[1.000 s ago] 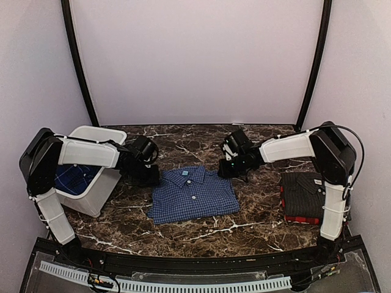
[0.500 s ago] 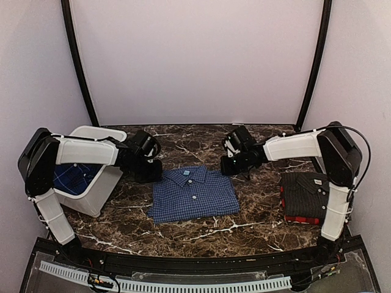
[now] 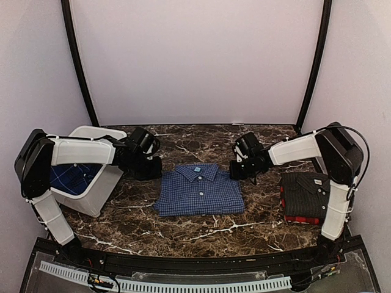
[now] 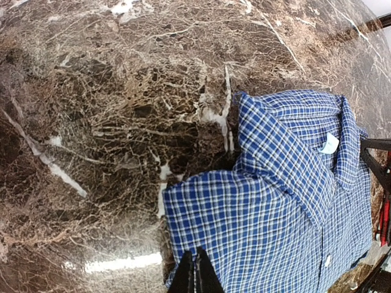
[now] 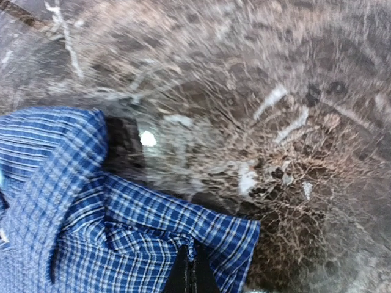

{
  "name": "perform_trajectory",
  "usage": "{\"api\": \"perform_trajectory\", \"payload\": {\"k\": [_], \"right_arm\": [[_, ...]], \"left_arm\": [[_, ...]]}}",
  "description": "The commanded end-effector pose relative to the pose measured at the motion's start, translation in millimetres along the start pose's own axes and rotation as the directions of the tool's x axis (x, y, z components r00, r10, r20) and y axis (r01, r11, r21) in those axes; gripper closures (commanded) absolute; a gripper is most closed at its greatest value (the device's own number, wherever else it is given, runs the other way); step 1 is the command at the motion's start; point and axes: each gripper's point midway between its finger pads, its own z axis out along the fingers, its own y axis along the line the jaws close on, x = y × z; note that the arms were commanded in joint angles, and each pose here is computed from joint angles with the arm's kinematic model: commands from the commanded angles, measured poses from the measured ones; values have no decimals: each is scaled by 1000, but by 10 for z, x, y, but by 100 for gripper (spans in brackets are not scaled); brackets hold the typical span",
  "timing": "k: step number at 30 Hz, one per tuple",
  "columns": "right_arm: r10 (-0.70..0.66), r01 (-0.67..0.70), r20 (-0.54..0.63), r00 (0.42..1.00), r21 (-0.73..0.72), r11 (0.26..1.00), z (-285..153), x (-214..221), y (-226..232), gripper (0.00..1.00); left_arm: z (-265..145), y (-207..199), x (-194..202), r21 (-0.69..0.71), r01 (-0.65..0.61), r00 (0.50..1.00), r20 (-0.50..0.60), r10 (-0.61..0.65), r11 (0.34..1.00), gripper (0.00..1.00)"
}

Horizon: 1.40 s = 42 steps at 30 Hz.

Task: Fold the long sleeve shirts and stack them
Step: Adjust the square-folded shirt at the center of the board.

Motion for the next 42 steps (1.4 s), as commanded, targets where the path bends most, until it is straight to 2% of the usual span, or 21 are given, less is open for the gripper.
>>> {"api": "perform_trajectory", "payload": {"k": [1,6,11,14,20,23,30,34,42], "right_arm": [[34,-34,-30,999,0,999,209,128,-118,100],[36,-37,-43,998,-3,999,268,165,-130,100],[38,-40,-48,998,-36,999,266,155,-63,100],[38,-39,-44,998,-43,998,219,130,-37,100],[22,-22,-1,1000,-32,999,-49,-45,0,75],[11,-11,26,1000,-12,1000,-209,-141,-5,68],[6,-6,22,1000,24,1000,-385,-33,-31,70],[-18,18,-2,1000,31,999,-439,160,83,75],[-34,38,-50,998,67,997,-612,639,156,76]], "left_arm": [[-72,-121,-118,37,-17,1000,22,17,999,97],[-90,-311,-112,103,-48,999,20,46,994,96],[-38,-766,-81,200,-89,996,21,87,976,93],[136,-1014,-16,224,-117,993,1,120,968,93],[532,-1206,79,245,-107,992,-44,122,963,94],[732,-1174,147,233,-95,990,-75,115,968,94],[882,-1073,218,186,-88,988,-108,109,979,94],[879,-1057,229,178,-87,987,-115,109,980,94],[863,-1048,223,167,-83,987,-123,104,982,94]]}}
